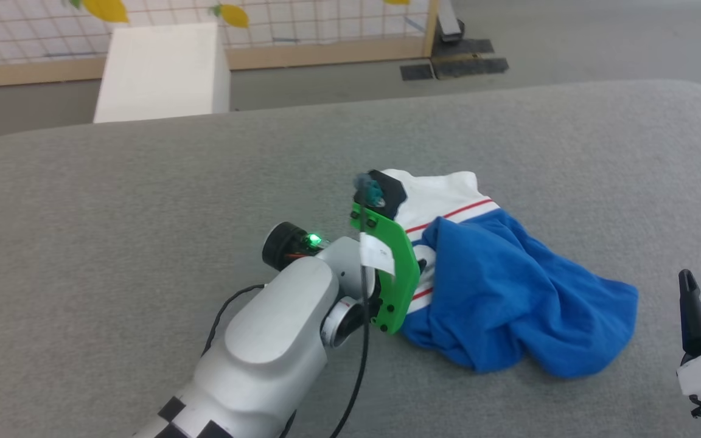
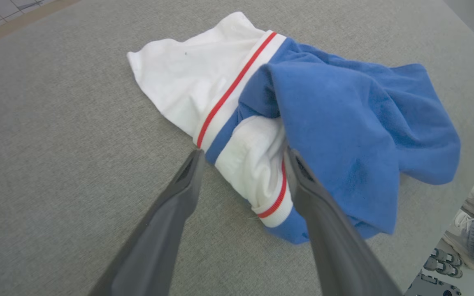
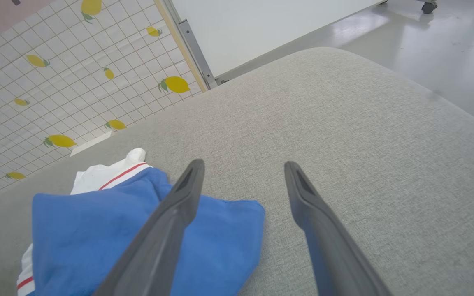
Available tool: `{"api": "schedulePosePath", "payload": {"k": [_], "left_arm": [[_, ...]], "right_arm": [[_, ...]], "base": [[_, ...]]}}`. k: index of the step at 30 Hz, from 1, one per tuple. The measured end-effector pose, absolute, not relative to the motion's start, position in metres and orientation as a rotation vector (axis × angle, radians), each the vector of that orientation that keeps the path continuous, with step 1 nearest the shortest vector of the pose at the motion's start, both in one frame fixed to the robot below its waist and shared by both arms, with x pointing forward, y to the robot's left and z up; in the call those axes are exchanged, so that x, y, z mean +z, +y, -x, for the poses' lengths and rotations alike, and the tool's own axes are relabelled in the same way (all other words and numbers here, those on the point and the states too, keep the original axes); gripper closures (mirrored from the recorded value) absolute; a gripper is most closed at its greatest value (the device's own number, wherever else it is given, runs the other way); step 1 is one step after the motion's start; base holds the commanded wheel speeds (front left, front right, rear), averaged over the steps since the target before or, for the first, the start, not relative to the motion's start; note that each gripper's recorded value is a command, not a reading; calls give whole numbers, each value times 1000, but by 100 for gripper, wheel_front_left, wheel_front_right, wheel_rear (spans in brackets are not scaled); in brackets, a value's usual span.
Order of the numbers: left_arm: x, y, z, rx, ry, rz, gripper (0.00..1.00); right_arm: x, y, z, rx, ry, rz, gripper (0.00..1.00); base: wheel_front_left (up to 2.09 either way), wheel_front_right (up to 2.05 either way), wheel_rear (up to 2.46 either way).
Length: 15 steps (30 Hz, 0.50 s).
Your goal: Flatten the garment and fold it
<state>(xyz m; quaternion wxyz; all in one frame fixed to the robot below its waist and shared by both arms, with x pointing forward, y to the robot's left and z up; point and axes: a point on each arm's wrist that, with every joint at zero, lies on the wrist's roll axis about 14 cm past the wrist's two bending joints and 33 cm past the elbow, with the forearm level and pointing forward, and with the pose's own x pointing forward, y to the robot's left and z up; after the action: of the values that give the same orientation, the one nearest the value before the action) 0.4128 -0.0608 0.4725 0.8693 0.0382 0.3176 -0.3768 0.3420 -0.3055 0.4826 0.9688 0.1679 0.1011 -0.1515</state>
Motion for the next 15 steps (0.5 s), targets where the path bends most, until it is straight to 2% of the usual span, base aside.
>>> {"api": "schedulePosePath", "payload": {"k": [8, 9, 11, 15], "left_arm": [[424, -77, -402, -862, 818, -204, 0], [422, -78, -403, -864, 818, -198, 21], [420, -82, -406, -872, 811, -191, 100], [427, -85, -411, -882, 779, -147, 100]], "right_arm": [[465, -324, -329, -387, 236, -335, 0], [464, -326, -328, -392, 239, -335, 0], [461, -328, -328, -403, 242, -332, 0], [456, -326, -330, -400, 259, -332, 0]], "base": [[0, 0, 0], [0, 0, 0], [0, 0, 0], [0, 0, 0]]}}
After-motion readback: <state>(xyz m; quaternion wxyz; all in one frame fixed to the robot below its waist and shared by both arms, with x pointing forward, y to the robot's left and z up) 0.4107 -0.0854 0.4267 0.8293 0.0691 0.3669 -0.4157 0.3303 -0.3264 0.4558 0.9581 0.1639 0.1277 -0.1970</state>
